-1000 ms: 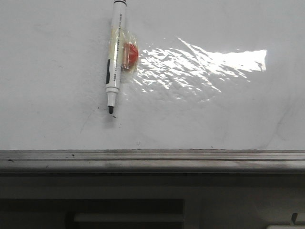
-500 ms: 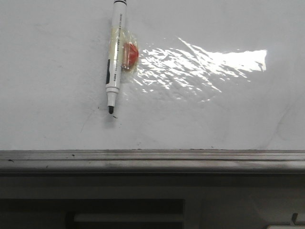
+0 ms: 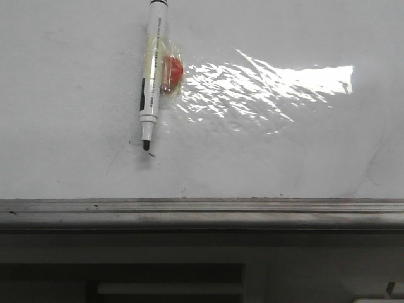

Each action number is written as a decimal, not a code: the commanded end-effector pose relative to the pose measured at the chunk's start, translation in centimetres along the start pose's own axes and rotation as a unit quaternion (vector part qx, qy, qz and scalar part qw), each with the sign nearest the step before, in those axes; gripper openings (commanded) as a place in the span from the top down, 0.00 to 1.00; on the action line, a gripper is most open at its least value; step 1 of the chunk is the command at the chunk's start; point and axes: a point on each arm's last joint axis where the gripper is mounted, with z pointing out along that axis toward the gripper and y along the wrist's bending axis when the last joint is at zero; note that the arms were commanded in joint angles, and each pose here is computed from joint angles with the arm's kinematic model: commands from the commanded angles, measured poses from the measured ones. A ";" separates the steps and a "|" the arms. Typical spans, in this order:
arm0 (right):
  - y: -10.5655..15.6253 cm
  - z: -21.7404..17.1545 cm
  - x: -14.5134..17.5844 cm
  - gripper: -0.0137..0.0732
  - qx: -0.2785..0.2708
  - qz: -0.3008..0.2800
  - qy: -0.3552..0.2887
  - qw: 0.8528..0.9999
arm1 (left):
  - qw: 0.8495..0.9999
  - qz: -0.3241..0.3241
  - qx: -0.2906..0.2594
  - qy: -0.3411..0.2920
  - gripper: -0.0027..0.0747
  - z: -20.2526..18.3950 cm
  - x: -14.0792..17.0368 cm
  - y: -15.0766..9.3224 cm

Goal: Write number 9 on whiteboard

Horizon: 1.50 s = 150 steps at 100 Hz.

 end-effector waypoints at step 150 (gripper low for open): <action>7.1 5.5 -8.2 0.30 -0.029 -0.226 0.282 0.932 | 0.888 0.237 0.031 0.392 0.65 17.0 7.8 -10.7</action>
